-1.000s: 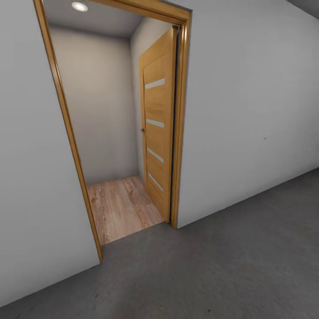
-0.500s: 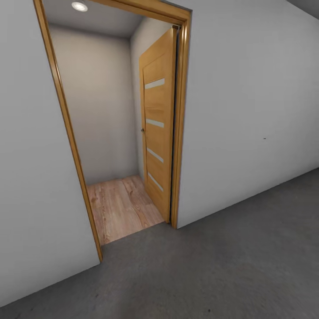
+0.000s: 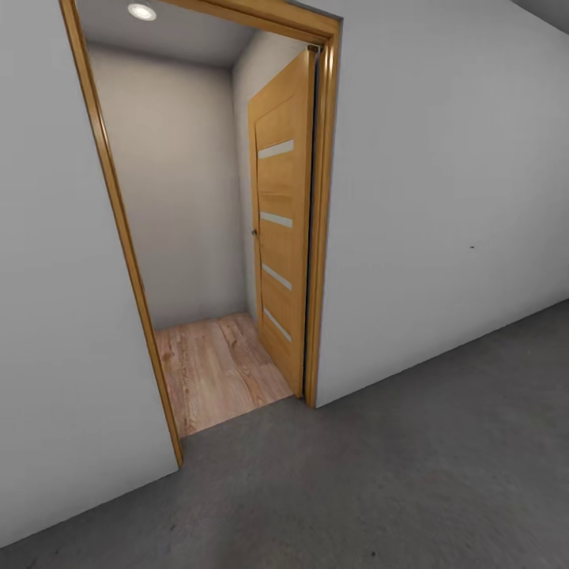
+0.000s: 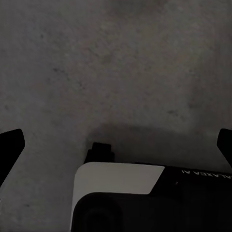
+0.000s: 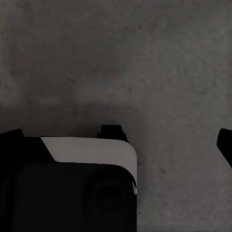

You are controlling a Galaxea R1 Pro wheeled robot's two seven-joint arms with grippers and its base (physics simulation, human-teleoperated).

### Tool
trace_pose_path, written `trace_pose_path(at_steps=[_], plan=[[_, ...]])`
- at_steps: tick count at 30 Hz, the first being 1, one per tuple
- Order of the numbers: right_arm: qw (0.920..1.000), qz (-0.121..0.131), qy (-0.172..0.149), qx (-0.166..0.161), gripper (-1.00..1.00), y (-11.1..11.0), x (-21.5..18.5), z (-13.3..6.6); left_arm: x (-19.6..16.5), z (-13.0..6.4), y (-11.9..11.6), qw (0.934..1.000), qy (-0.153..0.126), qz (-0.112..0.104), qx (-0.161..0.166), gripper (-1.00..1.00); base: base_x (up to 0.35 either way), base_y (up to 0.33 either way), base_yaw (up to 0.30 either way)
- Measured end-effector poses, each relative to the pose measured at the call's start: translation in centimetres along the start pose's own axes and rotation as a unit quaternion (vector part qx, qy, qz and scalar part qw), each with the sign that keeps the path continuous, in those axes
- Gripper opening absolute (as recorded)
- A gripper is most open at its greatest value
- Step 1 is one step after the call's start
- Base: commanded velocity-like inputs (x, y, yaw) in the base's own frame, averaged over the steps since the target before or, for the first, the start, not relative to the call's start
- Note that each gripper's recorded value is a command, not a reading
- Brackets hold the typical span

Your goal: Move the two storage containers from the living room to the garage. In the garage, place one container on the floor and stack the other container on top of it (either order is fine).

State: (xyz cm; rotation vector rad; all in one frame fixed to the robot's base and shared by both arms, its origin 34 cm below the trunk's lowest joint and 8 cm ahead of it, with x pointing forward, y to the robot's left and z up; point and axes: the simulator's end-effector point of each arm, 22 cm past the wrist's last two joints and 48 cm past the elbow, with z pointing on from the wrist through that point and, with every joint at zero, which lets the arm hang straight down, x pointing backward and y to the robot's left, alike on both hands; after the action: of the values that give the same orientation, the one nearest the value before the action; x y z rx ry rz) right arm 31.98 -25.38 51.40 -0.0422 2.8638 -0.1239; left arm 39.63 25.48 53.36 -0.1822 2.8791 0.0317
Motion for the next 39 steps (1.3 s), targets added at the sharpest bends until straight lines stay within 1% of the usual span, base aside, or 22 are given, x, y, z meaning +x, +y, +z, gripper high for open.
trace_pose_path(at_steps=[7, 39], plan=[[1.0, 0.0, 0.0, 0.0, 1.0, 0.02, 0.01, -0.03, 0.22, -0.02, 0.11, 1.0, 0.003, 0.001, -0.001, 1.0, 0.236, 0.0, 0.0], [1.0, -0.001, 0.0, -0.001, 1.0, 0.07, 0.0, -0.03, 0.32, -0.01, 0.42, 1.0, 0.006, 0.001, -0.003, 1.0, 0.321, 0.0, 0.0]])
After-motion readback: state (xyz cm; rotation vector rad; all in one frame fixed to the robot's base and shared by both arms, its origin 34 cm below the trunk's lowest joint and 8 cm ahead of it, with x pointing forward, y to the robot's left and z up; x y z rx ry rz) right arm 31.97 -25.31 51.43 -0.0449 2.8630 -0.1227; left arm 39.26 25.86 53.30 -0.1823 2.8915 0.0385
